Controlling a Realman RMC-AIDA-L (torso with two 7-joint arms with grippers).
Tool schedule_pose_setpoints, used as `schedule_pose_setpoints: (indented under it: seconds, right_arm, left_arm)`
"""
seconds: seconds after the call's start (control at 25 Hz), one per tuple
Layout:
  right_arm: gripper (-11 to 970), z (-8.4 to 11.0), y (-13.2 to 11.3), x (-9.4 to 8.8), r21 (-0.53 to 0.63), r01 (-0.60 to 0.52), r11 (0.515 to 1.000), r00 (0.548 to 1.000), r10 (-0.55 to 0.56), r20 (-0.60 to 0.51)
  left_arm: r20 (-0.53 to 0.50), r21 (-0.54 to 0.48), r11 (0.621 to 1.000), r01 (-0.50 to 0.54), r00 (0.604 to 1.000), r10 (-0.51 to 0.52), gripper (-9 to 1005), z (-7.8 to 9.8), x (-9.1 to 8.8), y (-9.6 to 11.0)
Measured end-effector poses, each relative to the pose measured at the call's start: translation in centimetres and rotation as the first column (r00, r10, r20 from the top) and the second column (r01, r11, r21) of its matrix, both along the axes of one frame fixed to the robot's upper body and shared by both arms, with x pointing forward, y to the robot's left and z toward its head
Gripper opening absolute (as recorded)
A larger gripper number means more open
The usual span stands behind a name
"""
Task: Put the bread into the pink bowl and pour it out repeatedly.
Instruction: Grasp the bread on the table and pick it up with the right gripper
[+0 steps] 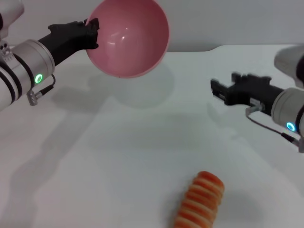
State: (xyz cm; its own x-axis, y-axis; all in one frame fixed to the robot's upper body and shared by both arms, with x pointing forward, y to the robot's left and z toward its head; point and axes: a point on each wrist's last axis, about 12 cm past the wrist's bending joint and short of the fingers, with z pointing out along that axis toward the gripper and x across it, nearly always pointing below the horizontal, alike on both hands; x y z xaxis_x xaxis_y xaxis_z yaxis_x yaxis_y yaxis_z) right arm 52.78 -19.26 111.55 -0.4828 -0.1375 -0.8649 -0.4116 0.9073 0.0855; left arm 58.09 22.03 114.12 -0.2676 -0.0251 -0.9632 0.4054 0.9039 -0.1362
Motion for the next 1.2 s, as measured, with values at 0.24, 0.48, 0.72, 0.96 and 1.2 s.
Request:
schedule_pose_setpoints:
  seconds: [0.24,0.48,0.72,0.96,1.2]
  right_arm:
    - [581,1.6,0.5,0.3,-0.069,-0.073,0.995,0.982,0.06,-0.178]
    - [582,2.0,1.2,0.6,-0.137,-0.066,0.988,0.981,0.039,-0.192]
    - [583,1.6,1.7,0.6,-0.144,-0.082,0.986,0.976,0.051,-0.21]
    - [584,1.6,1.8,0.7,-0.144,-0.086,0.986,0.976,0.054,-0.21]
    - [585,1.3,2.0,0.9,-0.148,-0.093,0.985,0.974,0.06,-0.217]
  left_arm:
    - [0.045,0.039,0.999,0.006,0.999,-0.008,50,0.8,-0.5,0.1]
    - [0.117,0.154,0.987,0.038,0.992,-0.057,50,1.7,-1.6,-0.9]
    - [0.075,0.093,0.996,-0.001,0.997,-0.006,50,2.1,-1.7,0.5]
    - [0.045,0.107,0.994,-0.016,0.999,0.011,50,1.7,-1.7,1.2]
    - [0.063,0.091,0.996,-0.019,0.998,0.014,50,2.2,-1.7,1.0]
